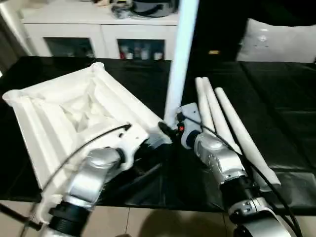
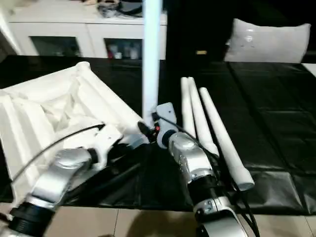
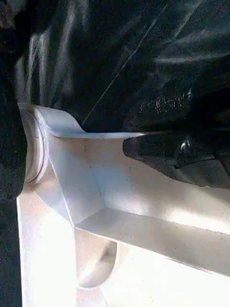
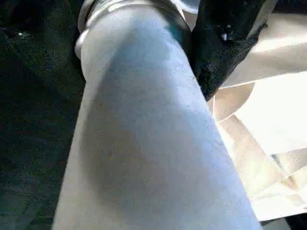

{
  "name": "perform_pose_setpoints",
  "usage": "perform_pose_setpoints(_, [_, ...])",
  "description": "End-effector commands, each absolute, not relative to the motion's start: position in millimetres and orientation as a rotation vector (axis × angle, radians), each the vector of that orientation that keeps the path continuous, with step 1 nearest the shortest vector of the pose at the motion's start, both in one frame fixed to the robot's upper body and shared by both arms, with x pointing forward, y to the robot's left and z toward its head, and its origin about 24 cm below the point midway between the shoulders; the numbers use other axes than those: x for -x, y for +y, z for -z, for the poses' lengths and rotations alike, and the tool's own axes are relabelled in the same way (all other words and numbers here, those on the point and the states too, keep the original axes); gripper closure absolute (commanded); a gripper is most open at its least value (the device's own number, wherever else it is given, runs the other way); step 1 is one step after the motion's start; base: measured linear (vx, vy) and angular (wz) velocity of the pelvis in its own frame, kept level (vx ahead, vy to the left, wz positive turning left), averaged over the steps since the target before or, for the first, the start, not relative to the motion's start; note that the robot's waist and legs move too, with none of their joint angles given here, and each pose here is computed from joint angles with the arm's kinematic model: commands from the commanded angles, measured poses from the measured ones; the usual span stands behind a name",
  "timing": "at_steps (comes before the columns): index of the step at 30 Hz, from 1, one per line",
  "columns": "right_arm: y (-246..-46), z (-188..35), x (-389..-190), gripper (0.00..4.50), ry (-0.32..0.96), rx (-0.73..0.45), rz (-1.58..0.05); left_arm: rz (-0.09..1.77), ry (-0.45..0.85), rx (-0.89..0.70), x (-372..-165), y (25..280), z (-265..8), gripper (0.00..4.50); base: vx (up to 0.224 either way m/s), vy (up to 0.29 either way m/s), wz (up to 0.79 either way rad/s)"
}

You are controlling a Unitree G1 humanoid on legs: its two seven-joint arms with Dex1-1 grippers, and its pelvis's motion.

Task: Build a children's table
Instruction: Rotate leg to tighten

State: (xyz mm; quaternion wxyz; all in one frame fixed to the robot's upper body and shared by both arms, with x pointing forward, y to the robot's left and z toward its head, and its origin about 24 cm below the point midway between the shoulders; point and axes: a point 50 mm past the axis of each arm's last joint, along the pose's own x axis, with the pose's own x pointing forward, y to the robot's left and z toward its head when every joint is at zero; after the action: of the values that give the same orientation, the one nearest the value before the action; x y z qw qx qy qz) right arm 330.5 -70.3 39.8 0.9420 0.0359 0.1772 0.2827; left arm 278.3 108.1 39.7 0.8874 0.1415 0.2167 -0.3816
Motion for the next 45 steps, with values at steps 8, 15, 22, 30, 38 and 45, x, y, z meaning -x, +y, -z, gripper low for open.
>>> perform_pose_setpoints(8, [-75.8, -17, -322.0, 0.67, 0.439, -0.092, -0.609, 0.864, 0.405, -0.338, -283, 93, -45, 4.50, 0.000, 0.000, 0.00])
perform_pose_setpoints(15, [-117.3, -43, -320.9, 0.07, 0.280, -0.014, -0.752, 0.912, 0.429, -0.414, -285, 121, -40, 4.50, 0.000, 0.000, 0.00])
perform_pose_setpoints(22, [-145.2, -62, -313.1, 0.07, 0.245, 0.091, -0.918, 1.059, 0.436, -0.494, -277, 136, -39, 4.50, 0.000, 0.000, 0.00])
perform_pose_setpoints(30, [-152.5, -71, -304.7, 0.07, 0.291, 0.223, -1.141, 1.289, 0.478, -0.608, -270, 151, -38, 4.50, 0.000, 0.000, 0.00])
perform_pose_setpoints(38, [-138.1, -64, -300.7, 0.42, 0.325, 0.255, -1.273, 1.420, 0.465, -0.638, -268, 151, -44, 4.50, 0.000, 0.000, 0.00])
perform_pose_setpoints(45, [-128.2, -58, -298.6, 0.98, 0.338, 0.177, -1.320, 1.465, 0.460, -0.621, -266, 150, -44, 4.50, 0.000, 0.000, 0.00])
